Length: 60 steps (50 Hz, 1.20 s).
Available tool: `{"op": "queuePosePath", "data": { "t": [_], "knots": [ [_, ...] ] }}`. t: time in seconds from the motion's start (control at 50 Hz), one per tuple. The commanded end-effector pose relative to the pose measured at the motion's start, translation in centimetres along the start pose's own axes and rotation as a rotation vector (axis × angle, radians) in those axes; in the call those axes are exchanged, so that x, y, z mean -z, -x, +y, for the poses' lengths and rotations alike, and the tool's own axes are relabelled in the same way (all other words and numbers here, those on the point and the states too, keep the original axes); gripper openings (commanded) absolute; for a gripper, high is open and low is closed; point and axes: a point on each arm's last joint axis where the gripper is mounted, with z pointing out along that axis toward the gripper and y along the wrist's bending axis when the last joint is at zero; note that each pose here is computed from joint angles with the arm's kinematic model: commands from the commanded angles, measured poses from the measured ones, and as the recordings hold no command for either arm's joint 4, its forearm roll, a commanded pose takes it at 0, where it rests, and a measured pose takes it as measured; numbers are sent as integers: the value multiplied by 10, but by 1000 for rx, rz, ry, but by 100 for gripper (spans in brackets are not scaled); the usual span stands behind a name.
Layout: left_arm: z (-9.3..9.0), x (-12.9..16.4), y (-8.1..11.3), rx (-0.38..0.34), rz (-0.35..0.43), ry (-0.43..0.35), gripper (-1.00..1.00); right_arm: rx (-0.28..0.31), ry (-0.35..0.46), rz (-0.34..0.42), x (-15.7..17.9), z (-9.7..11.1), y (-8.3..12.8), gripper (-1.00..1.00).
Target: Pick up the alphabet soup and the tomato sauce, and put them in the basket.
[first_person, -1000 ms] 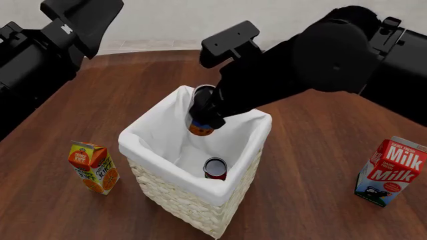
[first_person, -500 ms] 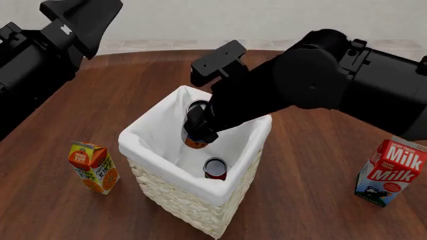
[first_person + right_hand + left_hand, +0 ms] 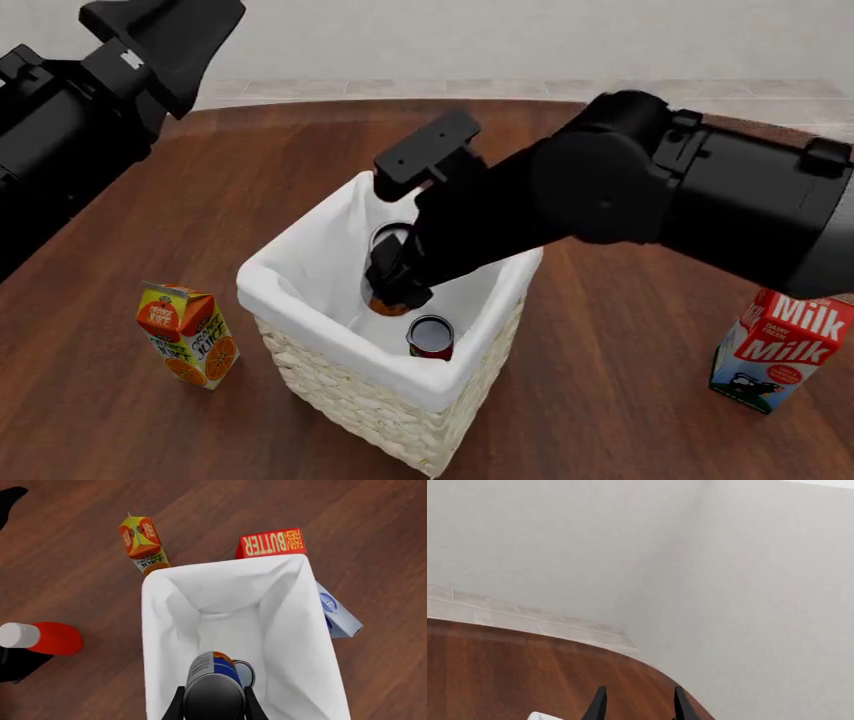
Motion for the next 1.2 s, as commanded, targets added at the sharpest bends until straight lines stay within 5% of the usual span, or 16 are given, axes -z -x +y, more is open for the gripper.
{"op": "queuePosePath", "data": {
  "t": [0.02,0.46,0.48,1.2],
  "knots": [
    [0,0,0,0,0,0,100,-3,-4,-8,-6,-2,2,-100],
    [0,0,0,0,0,0,100,14,-12,-8,-19,-6,7,-100],
    [0,0,0,0,0,0,100,14,-16,-8,-19,-8,7,100],
    [0,0,0,0,0,0,100,31,-16,-24,-7,-8,10,100]
  ]
}}
